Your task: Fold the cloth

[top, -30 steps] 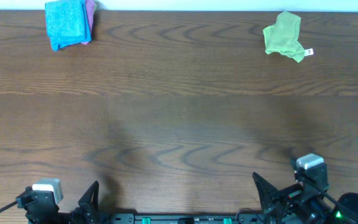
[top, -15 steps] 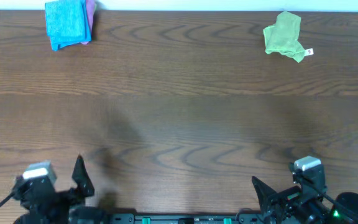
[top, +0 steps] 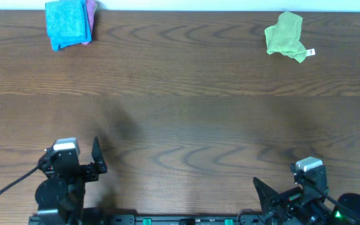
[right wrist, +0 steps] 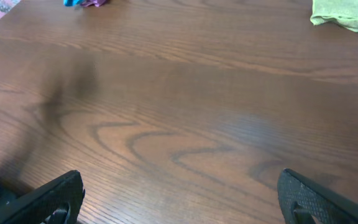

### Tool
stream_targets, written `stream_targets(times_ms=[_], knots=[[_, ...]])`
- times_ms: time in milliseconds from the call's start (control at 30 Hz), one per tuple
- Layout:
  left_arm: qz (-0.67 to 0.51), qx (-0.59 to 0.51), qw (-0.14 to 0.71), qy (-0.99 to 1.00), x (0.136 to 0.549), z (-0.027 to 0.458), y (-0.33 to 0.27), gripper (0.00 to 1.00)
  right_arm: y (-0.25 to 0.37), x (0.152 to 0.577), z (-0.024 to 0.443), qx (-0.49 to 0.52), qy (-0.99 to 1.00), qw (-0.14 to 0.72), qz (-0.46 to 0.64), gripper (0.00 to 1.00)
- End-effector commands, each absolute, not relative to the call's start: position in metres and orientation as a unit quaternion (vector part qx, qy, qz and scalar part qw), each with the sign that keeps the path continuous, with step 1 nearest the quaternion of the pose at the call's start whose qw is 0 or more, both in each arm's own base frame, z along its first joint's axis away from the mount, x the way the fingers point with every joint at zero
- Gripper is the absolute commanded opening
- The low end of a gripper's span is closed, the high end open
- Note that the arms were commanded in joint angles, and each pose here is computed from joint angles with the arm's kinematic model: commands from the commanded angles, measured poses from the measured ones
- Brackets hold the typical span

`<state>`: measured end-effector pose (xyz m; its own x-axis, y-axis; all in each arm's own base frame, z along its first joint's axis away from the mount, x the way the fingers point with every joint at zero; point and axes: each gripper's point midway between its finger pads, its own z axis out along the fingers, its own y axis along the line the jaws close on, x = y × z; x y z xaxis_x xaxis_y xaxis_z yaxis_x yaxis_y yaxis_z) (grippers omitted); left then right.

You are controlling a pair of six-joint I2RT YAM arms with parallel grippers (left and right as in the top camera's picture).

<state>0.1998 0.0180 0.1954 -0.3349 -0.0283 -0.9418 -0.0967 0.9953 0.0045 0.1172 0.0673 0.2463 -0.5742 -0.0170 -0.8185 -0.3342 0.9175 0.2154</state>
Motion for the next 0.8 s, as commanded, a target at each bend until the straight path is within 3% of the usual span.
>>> stream_targets(times_ms=[0, 767], knots=[[0.022, -0.025, 0.583, 0.812, 0.202, 0.185, 0.014, 0.95, 0.069, 0.116, 0.245, -0.101, 0.870, 0.447, 0.183, 0.99], [0.009, -0.020, 0.542, 0.840, 0.207, 0.122, 0.009, 0.95, 0.069, 0.116, 0.245, -0.101, 0.870, 0.447, 0.183, 0.99]])
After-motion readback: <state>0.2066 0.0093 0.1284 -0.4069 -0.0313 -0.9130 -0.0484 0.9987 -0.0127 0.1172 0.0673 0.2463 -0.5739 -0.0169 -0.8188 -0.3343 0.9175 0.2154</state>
